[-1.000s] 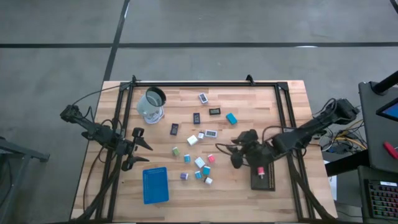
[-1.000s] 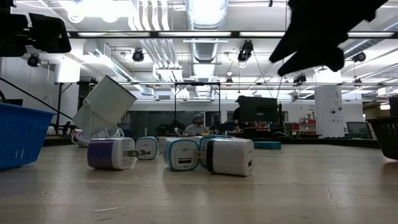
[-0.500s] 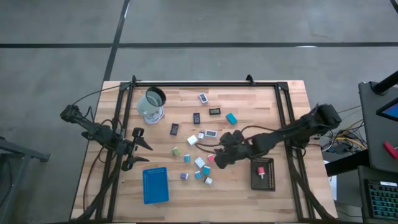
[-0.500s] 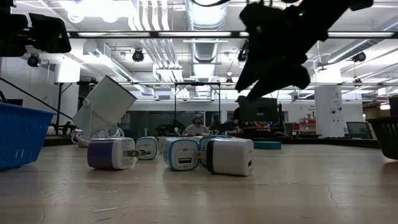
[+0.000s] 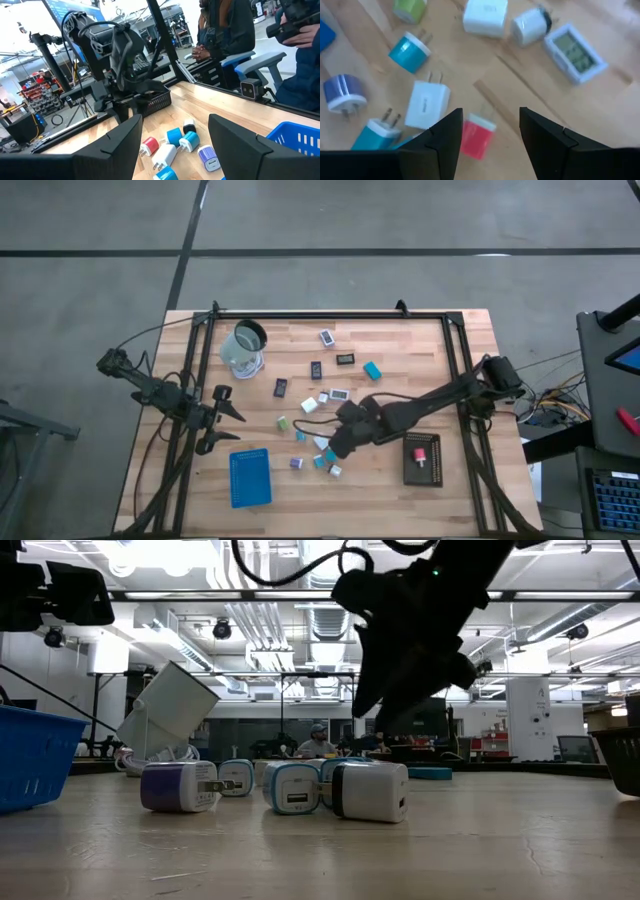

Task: Pick & Place Office items
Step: Put the pink charger adapter into the black bin

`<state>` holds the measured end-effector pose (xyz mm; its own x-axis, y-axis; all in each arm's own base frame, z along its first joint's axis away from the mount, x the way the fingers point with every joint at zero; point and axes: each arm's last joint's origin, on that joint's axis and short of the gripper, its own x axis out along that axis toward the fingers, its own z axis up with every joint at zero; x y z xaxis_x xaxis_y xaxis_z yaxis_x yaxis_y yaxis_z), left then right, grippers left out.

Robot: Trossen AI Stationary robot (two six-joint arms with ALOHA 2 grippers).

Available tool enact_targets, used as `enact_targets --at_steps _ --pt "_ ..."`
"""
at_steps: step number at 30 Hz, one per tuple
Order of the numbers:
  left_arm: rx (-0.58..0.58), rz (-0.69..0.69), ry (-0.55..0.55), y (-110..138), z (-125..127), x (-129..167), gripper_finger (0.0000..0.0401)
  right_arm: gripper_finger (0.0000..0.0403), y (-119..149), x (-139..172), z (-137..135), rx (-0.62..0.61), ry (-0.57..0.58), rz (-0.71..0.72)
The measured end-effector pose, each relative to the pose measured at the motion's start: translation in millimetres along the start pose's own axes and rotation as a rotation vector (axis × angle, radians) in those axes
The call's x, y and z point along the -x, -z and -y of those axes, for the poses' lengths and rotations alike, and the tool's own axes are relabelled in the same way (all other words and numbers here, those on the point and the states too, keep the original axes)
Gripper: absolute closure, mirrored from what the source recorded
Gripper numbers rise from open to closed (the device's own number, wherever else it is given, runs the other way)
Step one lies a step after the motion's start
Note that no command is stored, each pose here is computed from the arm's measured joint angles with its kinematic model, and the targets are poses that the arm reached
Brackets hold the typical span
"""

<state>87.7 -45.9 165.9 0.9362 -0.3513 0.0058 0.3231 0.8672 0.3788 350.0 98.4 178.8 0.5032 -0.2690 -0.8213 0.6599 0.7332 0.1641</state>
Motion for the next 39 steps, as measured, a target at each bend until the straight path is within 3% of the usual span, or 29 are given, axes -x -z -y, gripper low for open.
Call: enact_targets --at_steps 27,39 --pt "-0.001 -0.005 0.002 0.4 0.2 -0.3 0.0167 0.0207 16.0 -43.4 3.7 -0.052 -0.046 -0.097" --pt "-0.001 -0.005 0.002 0.4 0.2 -0.3 0.0167 0.0247 16.4 -48.0 5.6 -0.053 -0.042 -0.119"
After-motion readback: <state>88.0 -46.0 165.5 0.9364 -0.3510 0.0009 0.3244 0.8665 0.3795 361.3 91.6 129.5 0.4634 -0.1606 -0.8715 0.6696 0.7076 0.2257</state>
